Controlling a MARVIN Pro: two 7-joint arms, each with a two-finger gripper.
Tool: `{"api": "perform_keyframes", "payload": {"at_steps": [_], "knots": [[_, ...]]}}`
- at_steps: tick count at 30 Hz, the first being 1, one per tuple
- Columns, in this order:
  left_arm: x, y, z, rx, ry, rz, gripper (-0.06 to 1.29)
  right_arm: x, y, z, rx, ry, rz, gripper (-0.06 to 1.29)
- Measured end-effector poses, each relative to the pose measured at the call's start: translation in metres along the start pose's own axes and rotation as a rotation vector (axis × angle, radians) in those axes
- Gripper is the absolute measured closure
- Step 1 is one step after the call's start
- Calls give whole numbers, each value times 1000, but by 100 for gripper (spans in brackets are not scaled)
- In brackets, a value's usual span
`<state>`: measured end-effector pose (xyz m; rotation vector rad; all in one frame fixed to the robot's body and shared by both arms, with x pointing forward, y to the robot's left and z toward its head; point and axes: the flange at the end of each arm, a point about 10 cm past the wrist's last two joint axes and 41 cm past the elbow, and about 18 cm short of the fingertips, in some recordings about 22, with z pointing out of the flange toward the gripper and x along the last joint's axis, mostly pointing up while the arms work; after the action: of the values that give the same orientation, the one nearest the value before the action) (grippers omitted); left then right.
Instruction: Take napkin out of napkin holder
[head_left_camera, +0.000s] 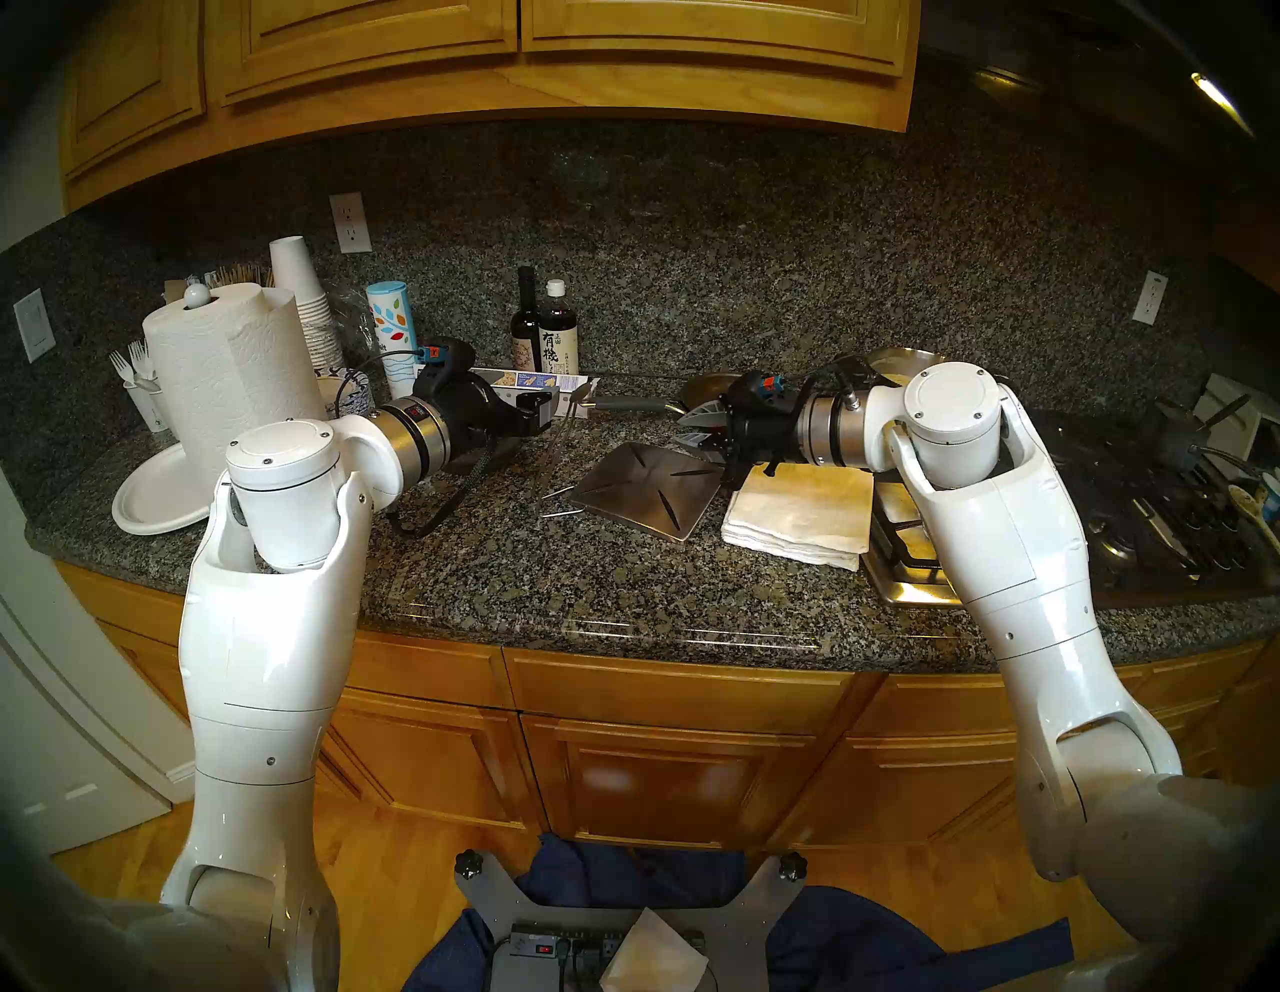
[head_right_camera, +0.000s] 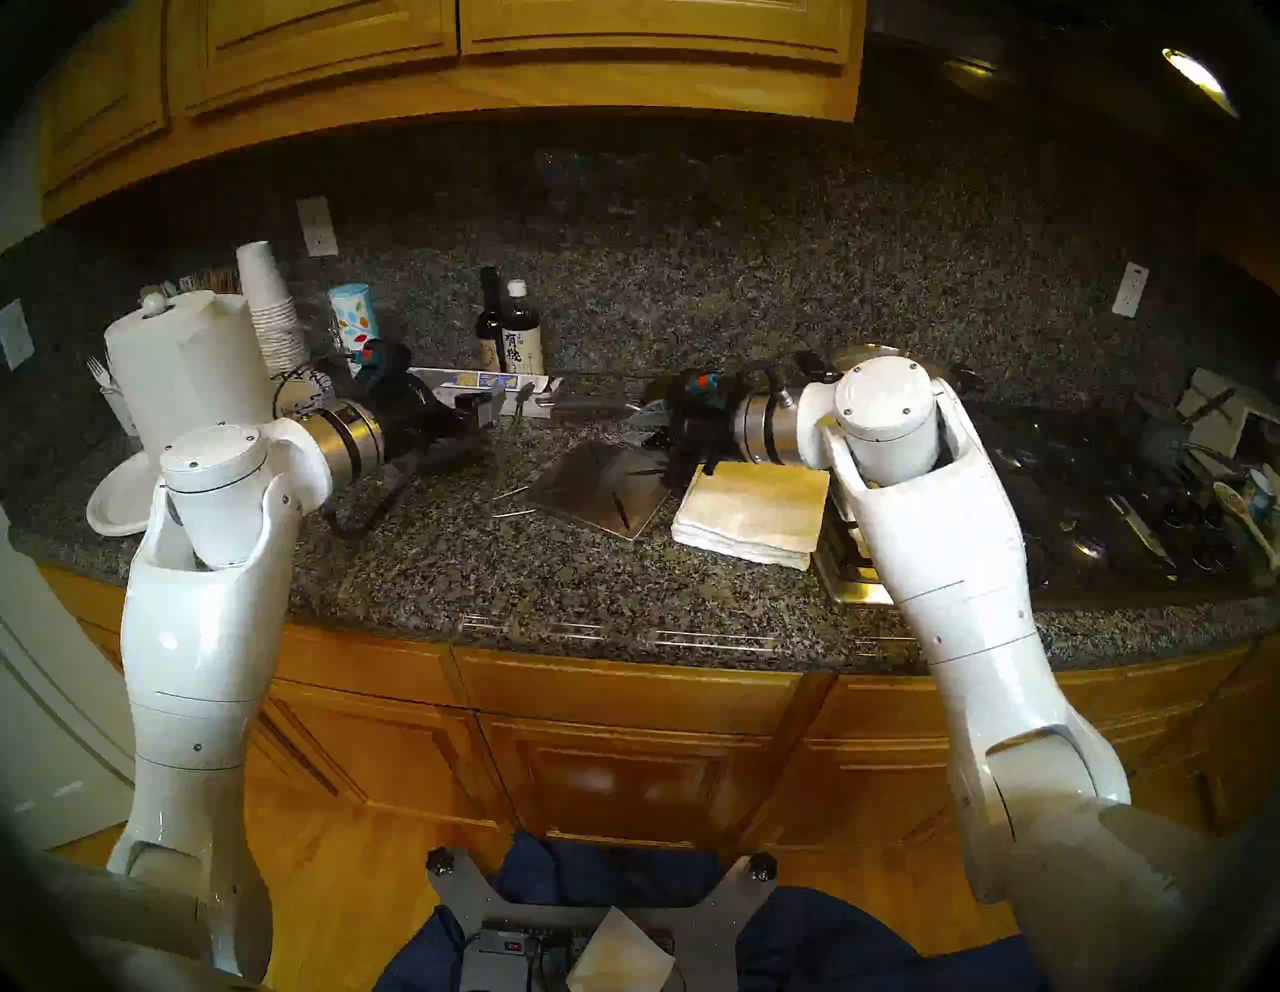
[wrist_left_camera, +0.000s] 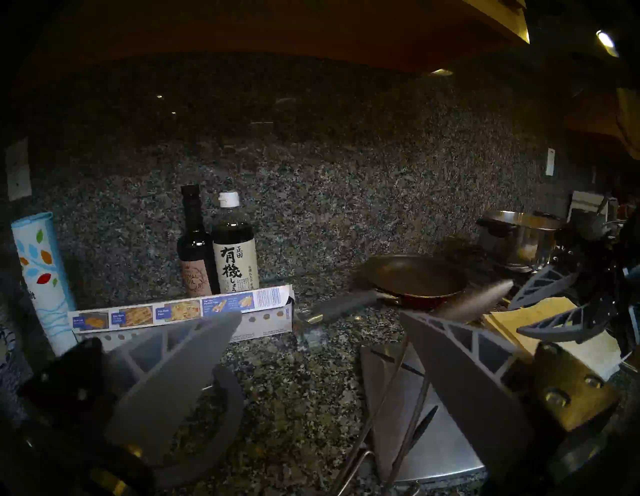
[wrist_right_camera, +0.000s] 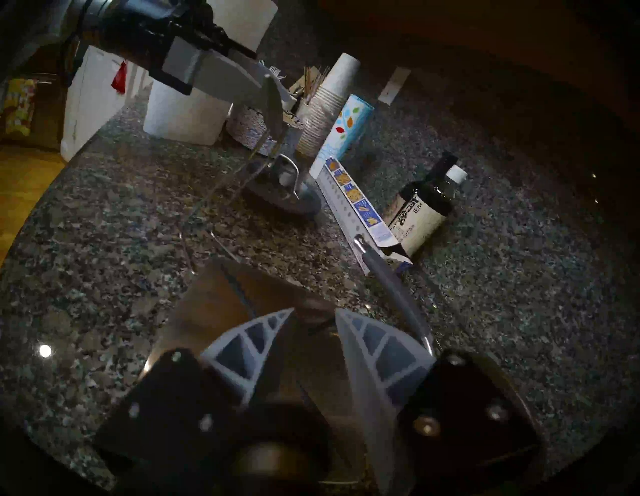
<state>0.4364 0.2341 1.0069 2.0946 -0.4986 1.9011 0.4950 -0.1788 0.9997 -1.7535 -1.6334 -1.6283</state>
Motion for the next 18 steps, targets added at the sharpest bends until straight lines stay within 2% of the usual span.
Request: {"api": "perform_keyframes", "payload": {"at_steps": [8,18], "knots": [[-5,7,7,18,-15,14,-1,4,3,16,10,23,-3,81],[-9,14,16,29,-22,24,-1,13,8,26,4,50,-19,86]]}}
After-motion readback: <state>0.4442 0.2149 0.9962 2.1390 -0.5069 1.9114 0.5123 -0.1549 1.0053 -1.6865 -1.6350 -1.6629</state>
